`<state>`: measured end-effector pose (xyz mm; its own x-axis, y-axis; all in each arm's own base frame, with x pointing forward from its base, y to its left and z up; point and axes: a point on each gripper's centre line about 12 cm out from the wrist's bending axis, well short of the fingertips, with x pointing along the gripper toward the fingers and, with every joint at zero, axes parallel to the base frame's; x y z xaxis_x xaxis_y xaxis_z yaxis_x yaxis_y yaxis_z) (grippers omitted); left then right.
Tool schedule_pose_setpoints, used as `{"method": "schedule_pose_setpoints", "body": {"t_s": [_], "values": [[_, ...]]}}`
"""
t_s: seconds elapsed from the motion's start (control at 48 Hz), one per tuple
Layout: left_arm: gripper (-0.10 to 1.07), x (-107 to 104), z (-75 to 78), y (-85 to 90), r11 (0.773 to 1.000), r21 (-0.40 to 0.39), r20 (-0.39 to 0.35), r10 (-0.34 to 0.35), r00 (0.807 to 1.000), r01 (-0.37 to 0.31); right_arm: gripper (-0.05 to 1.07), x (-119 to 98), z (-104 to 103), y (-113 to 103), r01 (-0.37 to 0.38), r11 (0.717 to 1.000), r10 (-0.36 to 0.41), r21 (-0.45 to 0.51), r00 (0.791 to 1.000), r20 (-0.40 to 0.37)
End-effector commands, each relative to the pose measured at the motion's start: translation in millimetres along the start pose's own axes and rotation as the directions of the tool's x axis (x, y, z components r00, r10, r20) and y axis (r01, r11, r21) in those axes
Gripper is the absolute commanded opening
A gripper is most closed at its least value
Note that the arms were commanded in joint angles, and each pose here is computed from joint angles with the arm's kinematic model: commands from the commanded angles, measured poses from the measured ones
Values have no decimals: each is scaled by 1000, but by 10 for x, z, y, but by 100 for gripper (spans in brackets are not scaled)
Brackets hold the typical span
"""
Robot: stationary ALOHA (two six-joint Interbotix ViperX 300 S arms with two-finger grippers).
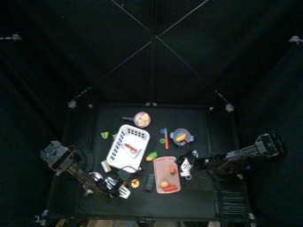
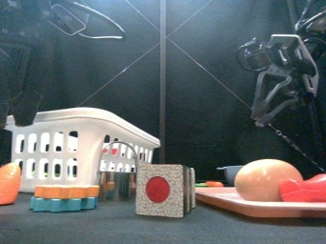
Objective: Grab carrot bottom
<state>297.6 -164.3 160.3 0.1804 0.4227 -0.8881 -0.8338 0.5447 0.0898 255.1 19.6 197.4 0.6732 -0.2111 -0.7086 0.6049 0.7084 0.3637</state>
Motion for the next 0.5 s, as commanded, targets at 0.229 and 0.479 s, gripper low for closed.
{"method": "schedule_pose_setpoints", "body": {"t_s": [0.229,0.479], "values": [[93,118,-48,-123,989,-142,-15,34,999,-36,69,-13,9,39,-14,1000,14,-6,1000,4],[93,274,-83,-142,966,-251,9,69,998,-65,69,23,-4,46,-3,1000,3,-11,1000,-3]]}}
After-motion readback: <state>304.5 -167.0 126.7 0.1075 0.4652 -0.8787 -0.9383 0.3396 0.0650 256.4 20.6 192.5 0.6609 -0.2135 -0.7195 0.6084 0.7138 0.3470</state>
